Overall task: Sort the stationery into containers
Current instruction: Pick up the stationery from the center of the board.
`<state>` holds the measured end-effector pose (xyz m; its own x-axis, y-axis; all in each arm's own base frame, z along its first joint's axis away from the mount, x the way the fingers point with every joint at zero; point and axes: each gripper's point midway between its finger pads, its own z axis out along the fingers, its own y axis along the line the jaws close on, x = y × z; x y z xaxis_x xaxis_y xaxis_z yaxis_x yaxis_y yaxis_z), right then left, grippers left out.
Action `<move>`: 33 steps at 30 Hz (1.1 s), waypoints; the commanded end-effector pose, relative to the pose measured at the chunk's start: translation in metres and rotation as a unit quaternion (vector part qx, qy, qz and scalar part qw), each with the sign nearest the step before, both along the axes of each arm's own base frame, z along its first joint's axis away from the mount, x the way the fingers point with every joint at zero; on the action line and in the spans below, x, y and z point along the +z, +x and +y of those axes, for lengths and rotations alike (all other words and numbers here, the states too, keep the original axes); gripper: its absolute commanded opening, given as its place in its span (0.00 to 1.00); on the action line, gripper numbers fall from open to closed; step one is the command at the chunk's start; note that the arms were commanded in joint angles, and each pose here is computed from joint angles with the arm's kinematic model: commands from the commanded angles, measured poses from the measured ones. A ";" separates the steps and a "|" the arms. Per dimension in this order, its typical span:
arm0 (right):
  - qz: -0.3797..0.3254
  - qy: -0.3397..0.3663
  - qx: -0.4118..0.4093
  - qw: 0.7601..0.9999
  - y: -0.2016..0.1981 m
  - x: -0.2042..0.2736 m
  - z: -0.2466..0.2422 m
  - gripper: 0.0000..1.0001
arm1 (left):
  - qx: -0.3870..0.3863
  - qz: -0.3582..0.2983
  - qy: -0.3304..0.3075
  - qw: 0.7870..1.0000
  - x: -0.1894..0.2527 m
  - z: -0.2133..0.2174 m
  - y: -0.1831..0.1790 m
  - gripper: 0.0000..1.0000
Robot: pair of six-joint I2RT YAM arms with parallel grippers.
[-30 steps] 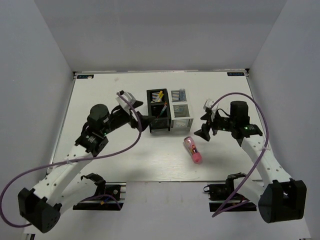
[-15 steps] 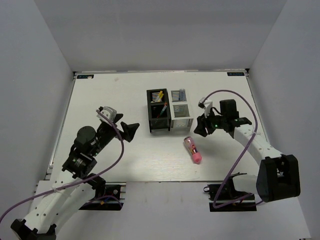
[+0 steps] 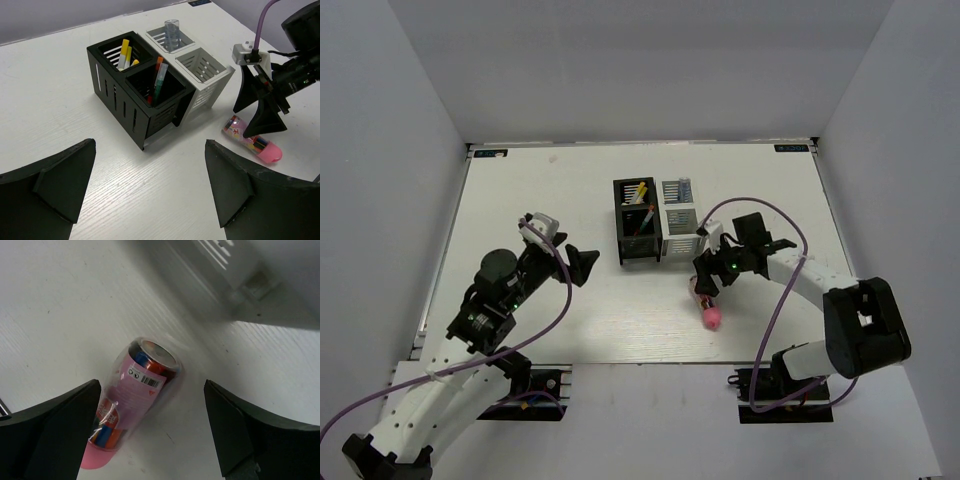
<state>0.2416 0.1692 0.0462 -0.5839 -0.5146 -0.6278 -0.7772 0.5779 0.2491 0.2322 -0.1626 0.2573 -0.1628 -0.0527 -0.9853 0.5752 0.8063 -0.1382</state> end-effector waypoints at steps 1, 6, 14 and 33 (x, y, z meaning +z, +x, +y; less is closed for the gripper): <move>-0.007 -0.008 0.001 1.000 0.001 -0.006 0.006 0.90 | 0.003 0.006 0.006 1.000 -0.002 0.002 0.001 1.00; -0.002 -0.004 0.008 1.000 -0.001 -0.010 0.014 0.90 | -0.002 0.003 0.009 1.000 -0.002 0.001 0.000 1.00; -0.017 -0.026 0.012 0.999 -0.008 -0.009 0.014 0.78 | -0.002 0.007 0.011 1.000 -0.005 0.000 0.002 1.00; 0.055 -0.049 0.120 0.990 -0.048 -0.009 0.029 0.10 | -0.002 0.000 0.012 1.000 -0.002 0.001 0.000 1.00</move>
<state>0.2155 0.1931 0.0305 -0.5231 -0.6570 -0.5429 -0.8430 0.4927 0.2160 0.2335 -0.1634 0.2517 -0.1725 -0.0288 -0.9846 0.5787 0.8059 -0.1249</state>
